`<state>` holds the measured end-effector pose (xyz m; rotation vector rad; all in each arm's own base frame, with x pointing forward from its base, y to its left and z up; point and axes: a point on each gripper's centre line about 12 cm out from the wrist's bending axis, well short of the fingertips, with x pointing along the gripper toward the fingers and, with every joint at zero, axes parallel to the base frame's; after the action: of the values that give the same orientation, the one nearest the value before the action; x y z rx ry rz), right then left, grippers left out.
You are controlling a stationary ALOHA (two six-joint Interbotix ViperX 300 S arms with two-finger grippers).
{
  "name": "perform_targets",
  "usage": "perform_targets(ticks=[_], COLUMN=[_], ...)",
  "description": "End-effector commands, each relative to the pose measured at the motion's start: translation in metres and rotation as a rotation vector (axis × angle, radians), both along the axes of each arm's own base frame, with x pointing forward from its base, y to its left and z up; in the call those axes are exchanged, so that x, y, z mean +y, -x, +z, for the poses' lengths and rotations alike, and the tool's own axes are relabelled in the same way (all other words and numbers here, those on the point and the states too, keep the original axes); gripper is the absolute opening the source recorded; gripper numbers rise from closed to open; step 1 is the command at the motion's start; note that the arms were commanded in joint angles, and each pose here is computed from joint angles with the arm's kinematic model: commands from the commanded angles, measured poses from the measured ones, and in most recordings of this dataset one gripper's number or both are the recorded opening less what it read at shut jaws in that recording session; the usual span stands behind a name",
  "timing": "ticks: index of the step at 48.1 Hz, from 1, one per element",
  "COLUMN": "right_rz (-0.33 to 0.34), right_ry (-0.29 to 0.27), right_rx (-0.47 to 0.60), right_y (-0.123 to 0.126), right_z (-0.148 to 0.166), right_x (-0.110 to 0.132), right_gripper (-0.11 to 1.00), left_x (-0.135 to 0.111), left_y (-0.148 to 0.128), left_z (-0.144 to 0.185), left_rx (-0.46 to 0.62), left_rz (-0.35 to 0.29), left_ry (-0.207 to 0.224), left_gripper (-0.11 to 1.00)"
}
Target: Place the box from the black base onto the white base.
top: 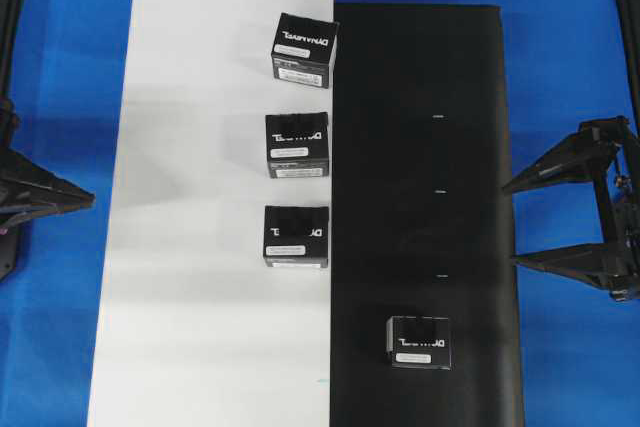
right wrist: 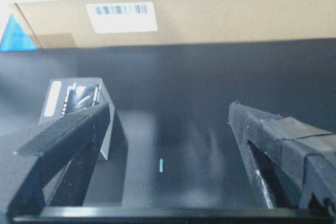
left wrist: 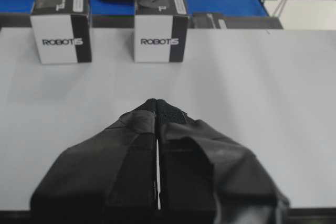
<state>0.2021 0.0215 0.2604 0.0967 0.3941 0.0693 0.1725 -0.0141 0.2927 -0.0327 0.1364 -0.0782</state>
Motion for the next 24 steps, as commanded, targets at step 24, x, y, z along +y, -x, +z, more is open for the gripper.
perform_targets(ticks=[24], right_rz=[0.006], right_ry=[0.009], right_rx=[-0.009], right_y=[-0.001], right_z=[0.0015], right_x=[0.0005], right_gripper=[1.0], left_x=[-0.0001], left_y=[0.0002], left_z=[-0.0001], left_rx=[0.027], left_rz=[-0.001], left_ry=[-0.004], left_gripper=[-0.04])
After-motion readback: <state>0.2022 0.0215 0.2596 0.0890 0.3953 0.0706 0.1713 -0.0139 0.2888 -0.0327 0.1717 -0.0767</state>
